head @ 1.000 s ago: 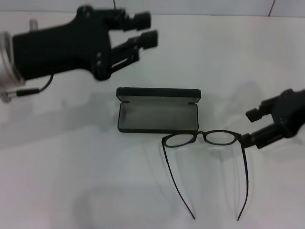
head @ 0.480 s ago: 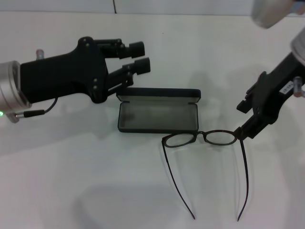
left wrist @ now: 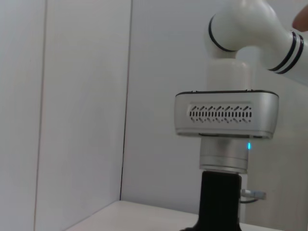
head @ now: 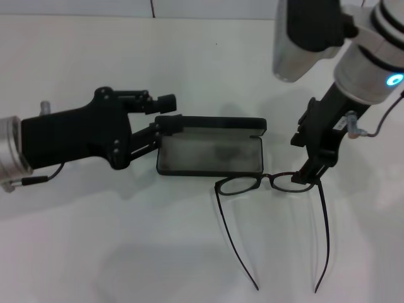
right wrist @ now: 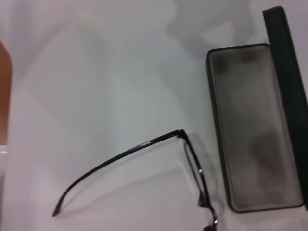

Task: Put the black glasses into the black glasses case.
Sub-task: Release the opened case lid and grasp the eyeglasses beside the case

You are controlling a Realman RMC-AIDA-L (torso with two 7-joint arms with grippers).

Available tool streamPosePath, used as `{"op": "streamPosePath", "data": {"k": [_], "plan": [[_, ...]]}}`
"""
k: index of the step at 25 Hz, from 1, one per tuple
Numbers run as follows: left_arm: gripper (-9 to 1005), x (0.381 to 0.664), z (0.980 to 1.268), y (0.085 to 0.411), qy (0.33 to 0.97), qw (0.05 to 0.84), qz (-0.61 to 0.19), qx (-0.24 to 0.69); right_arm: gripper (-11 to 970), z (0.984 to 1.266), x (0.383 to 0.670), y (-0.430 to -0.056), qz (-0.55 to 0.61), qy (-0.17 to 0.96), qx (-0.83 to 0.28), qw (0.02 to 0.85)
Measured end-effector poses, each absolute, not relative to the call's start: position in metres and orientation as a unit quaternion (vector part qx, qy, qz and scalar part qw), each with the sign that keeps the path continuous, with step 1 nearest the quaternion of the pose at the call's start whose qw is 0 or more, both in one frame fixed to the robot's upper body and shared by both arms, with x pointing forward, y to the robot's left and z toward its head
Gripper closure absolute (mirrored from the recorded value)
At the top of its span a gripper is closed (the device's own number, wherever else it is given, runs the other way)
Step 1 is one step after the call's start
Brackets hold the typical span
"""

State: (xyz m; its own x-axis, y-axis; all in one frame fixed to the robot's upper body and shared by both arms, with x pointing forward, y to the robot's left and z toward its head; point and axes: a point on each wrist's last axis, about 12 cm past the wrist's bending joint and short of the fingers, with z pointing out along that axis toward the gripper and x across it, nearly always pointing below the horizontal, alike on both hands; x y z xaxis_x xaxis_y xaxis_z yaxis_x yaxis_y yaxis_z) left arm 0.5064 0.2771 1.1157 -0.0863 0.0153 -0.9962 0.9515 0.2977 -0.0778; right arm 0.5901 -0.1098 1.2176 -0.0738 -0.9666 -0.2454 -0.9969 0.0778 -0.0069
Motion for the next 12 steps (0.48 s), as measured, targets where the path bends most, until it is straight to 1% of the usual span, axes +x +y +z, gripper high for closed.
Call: {"op": "streamPosePath", "data": {"k": [6,12], "plan": [[677,0.500,1.103,0.287,0.612,0.529,-0.441,0.389,265,1.204,0.595,-0.098,0.073,0.721,-0.683,0.085],[678,0.493,1.094,0.288,0.617,0.528,-0.441,0.383,268,1.199,0.593,-0.093,0.085,0.713,-0.689,0.094]]}}
